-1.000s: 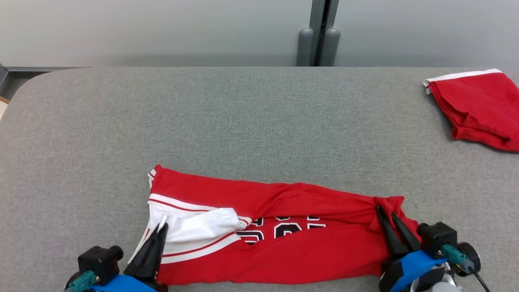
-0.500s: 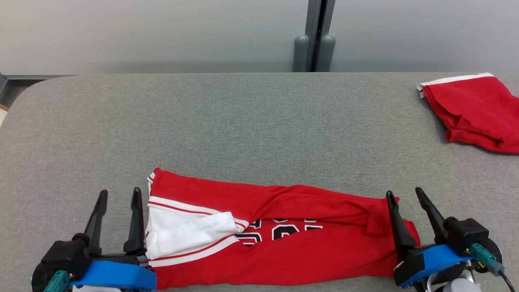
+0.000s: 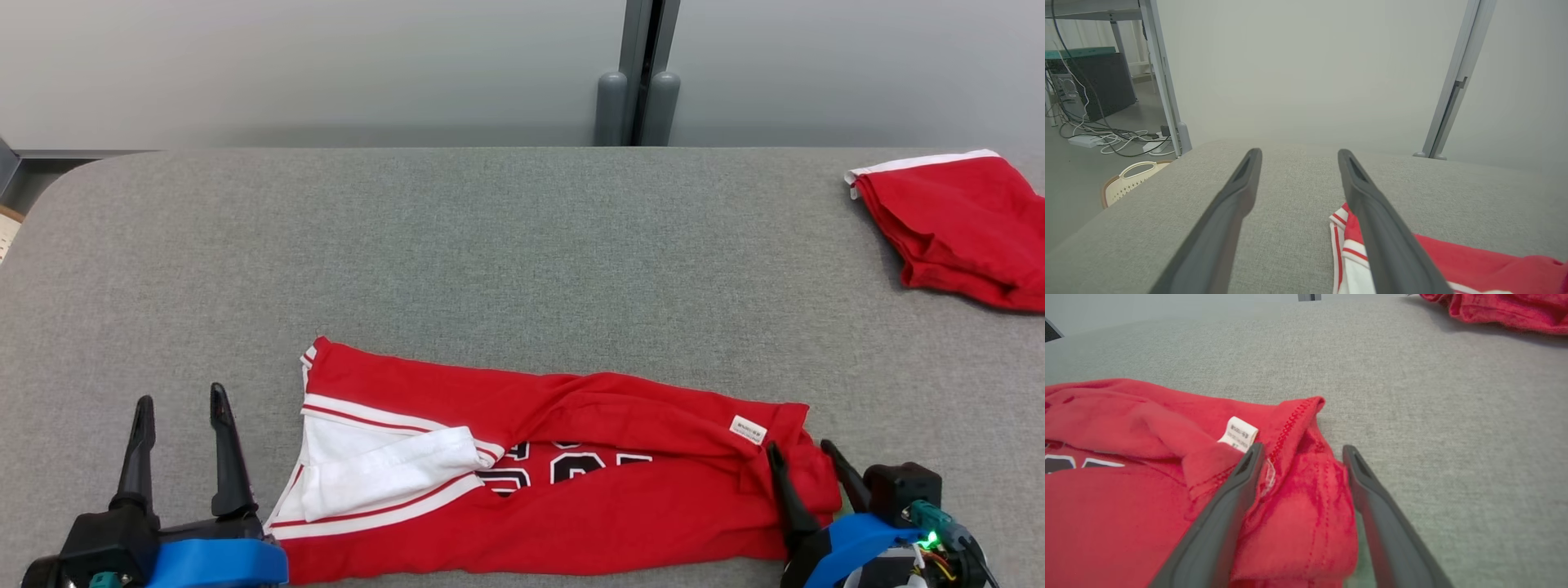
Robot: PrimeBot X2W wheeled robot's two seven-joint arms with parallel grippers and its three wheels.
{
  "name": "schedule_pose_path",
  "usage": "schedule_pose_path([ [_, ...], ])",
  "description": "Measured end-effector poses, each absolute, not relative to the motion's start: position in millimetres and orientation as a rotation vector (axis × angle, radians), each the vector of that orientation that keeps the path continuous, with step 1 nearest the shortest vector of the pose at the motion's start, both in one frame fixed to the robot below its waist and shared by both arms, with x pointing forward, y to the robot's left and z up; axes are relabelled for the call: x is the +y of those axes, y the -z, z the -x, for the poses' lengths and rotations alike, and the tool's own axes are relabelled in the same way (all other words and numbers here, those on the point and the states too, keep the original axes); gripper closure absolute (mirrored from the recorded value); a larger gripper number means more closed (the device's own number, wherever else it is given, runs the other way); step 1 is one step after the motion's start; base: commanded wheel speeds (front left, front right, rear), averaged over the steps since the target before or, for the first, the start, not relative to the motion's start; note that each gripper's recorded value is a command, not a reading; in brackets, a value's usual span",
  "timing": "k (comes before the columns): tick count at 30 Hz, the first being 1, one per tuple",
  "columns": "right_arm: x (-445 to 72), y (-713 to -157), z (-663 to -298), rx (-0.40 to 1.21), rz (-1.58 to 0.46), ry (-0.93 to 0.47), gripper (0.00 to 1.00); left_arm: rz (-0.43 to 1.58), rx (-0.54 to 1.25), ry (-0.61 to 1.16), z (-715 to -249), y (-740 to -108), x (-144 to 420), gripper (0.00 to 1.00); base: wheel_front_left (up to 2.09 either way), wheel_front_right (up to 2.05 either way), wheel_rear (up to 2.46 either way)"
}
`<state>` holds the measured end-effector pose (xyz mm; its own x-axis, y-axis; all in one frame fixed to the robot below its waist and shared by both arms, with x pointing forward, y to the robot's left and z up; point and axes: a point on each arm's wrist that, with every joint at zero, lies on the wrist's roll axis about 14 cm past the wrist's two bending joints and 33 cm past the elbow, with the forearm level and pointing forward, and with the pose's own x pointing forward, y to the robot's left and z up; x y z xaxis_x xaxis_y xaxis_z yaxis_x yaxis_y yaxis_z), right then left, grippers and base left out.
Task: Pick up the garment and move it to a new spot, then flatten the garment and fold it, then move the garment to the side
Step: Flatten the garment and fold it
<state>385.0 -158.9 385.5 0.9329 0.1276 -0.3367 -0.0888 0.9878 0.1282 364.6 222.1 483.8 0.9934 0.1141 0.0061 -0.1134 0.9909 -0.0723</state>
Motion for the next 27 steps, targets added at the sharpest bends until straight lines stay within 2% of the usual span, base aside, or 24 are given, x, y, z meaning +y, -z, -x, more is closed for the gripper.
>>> schedule_pose_path([
  [9,-150.7,-365.4,-374.7,0.438,-0.113,-0.129,0.0,0.011,0.029,-0.148,-360.1,-471.2,232.4,0.0,0.0,0.0,0.0],
  [10,-148.6,-363.5,-373.7,0.45,-0.113,-0.135,0.43,0.006,0.031,-0.147,-359.8,-470.4,232.5,0.0,0.0,0.0,0.0],
  [11,-146.8,-363.0,-373.8,0.455,-0.112,-0.142,0.73,0.002,0.032,-0.147,-359.6,-470.2,232.5,0.0,0.0,0.0,0.0],
  [12,-144.7,-363.1,-373.6,0.456,-0.116,-0.147,0.97,0.0,0.033,-0.148,-359.4,-469.9,232.2,0.0,0.0,0.0,0.0],
  [13,-141.9,-363.0,-373.0,0.457,-0.116,-0.156,1.0,-0.003,0.038,-0.147,-359.0,-468.6,231.7,0.0,0.0,0.0,0.0],
  [20,-143.9,-373.2,-377.3,0.411,-0.14,-0.143,1.0,-0.012,0.048,-0.141,-358.1,-465.4,230.8,0.0,0.0,0.0,0.0],
  [27,-220.5,-397.0,-394.6,0.342,-0.055,-0.007,1.0,-0.019,0.053,-0.121,-359.3,-463.8,226.8,0.0,0.0,0.0,0.0],
])
